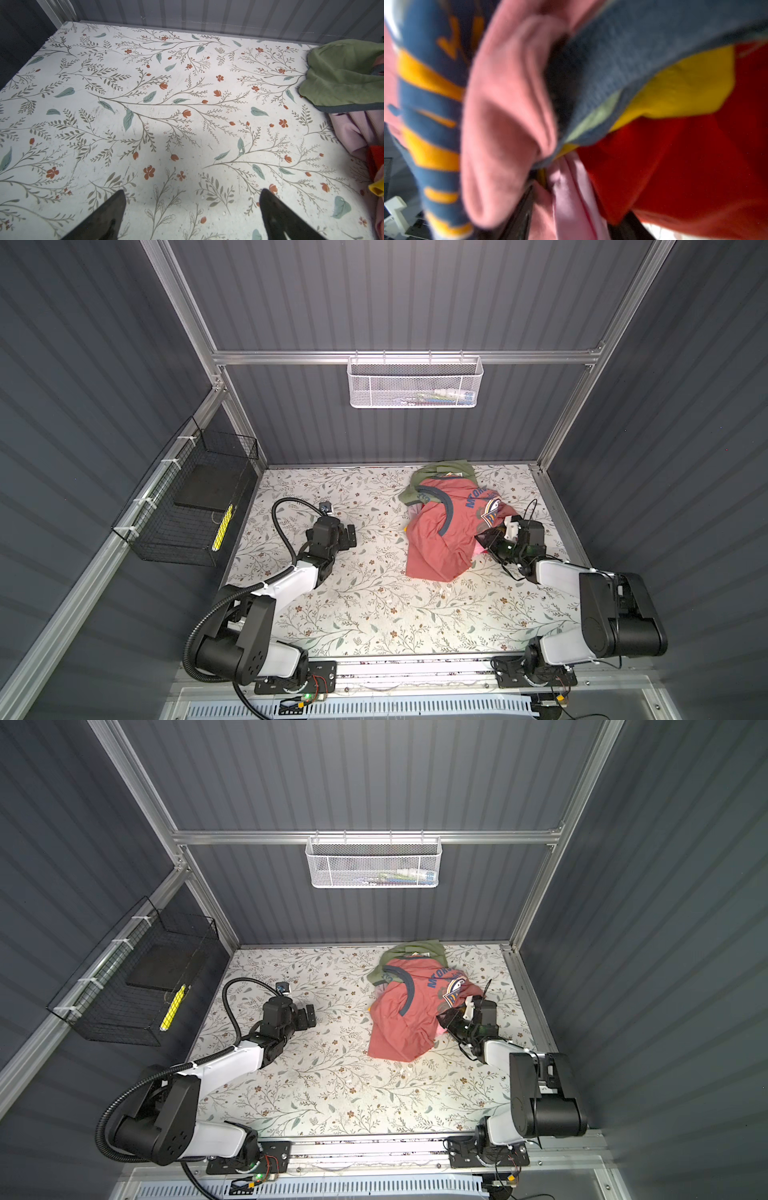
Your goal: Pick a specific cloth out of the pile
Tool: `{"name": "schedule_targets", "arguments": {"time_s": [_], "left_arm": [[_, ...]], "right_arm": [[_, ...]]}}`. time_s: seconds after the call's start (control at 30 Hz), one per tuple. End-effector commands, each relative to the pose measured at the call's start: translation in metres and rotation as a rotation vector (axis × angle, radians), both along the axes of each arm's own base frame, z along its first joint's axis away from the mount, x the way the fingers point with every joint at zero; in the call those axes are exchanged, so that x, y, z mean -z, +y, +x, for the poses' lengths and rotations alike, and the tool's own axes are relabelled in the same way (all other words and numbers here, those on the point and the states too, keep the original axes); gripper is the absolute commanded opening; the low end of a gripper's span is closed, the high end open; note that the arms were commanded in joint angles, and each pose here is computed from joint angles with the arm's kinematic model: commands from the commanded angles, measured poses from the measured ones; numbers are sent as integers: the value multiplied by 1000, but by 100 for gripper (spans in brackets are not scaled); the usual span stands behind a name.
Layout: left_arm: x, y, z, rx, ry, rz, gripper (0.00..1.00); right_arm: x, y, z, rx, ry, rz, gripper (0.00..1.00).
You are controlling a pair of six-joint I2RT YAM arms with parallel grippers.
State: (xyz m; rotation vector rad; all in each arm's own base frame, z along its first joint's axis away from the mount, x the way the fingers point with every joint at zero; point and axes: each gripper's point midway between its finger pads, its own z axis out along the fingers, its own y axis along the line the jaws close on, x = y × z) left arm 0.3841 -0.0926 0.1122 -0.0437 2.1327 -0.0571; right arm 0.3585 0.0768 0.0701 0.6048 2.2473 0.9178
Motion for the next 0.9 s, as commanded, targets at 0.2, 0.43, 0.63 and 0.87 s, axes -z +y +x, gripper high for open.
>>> {"name": "schedule_targets", "arguments": {"time_s": [0.2,0.43,0.63,0.87], "left_arm": [[-4,-6,-4,30,-4,2,100],[-3,-6,-5,33,-3,1,100],[-5,-5,-8,33,-3,7,100],[-6,-4,-8,32,-4,12,100]], "right_arm": [[-8,-10,-18,31,-35,-77,56],[1,-10,-23,21,1,-85,49],[7,-8,-15,20,5,-67,42],[6,-6,-5,10,-18,-60,34]]}}
